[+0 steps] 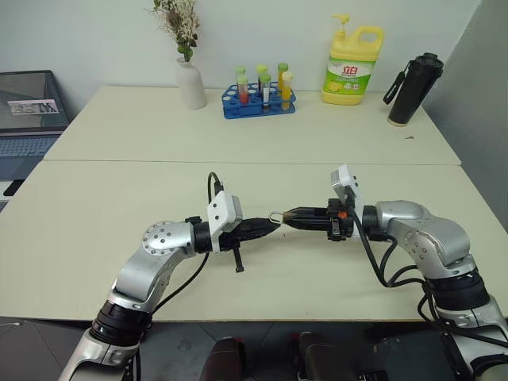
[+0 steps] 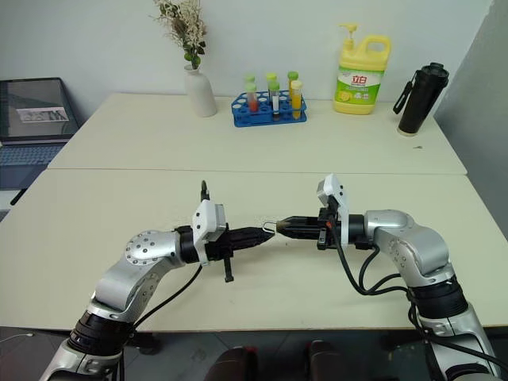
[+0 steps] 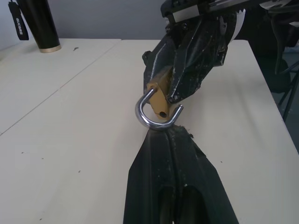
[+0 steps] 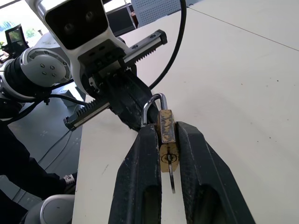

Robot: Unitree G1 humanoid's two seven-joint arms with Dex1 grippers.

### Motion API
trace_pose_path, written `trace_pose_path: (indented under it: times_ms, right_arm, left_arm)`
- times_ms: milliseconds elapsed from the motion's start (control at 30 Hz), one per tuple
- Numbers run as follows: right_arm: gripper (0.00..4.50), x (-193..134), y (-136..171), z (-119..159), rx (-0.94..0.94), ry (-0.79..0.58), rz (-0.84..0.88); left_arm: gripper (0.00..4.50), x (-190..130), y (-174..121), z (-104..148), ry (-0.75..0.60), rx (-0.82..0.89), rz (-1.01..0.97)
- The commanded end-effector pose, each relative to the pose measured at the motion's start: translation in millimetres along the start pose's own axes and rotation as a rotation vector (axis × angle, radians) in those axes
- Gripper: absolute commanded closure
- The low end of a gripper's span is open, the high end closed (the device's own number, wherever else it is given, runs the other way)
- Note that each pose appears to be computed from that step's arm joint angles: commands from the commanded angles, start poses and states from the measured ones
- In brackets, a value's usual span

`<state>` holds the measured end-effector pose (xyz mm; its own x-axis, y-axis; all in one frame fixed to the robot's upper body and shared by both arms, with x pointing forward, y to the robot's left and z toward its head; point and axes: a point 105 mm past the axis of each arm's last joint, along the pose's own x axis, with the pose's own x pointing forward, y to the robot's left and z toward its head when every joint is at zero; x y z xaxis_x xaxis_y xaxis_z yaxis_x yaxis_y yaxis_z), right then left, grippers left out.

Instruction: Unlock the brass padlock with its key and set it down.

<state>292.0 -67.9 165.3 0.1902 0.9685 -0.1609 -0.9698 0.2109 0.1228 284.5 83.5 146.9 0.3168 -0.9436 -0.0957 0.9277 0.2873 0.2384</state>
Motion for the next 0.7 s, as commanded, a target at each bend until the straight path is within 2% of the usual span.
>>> trace_pose_path:
  times_ms: [33,133,233,533,700]
  right_arm:
    - [4.33,-1.2,2.1,7.7,-0.034,-0.026,0.005]
    - [4.33,-0.6,2.6,7.2,-0.032,-0.026,0.008]
    - [4.33,-0.2,3.1,6.7,-0.032,-0.025,0.011]
    - [4.33,-1.1,3.4,6.3,-0.031,-0.023,0.008]
    - [4.33,-0.8,3.6,5.3,-0.027,-0.024,0.009]
  left_arm:
    - [4.5,-5.7,5.0,2.5,0.016,0.075,0.039]
    - [4.5,-5.8,21.7,1.5,0.02,0.119,0.136]
    - [4.5,-2.5,24.9,5.9,-0.008,0.117,0.143]
    - [4.5,2.7,-11.5,5.2,-0.003,0.044,-0.058]
    - [4.5,1.8,-10.7,19.1,-0.045,-0.008,-0.062]
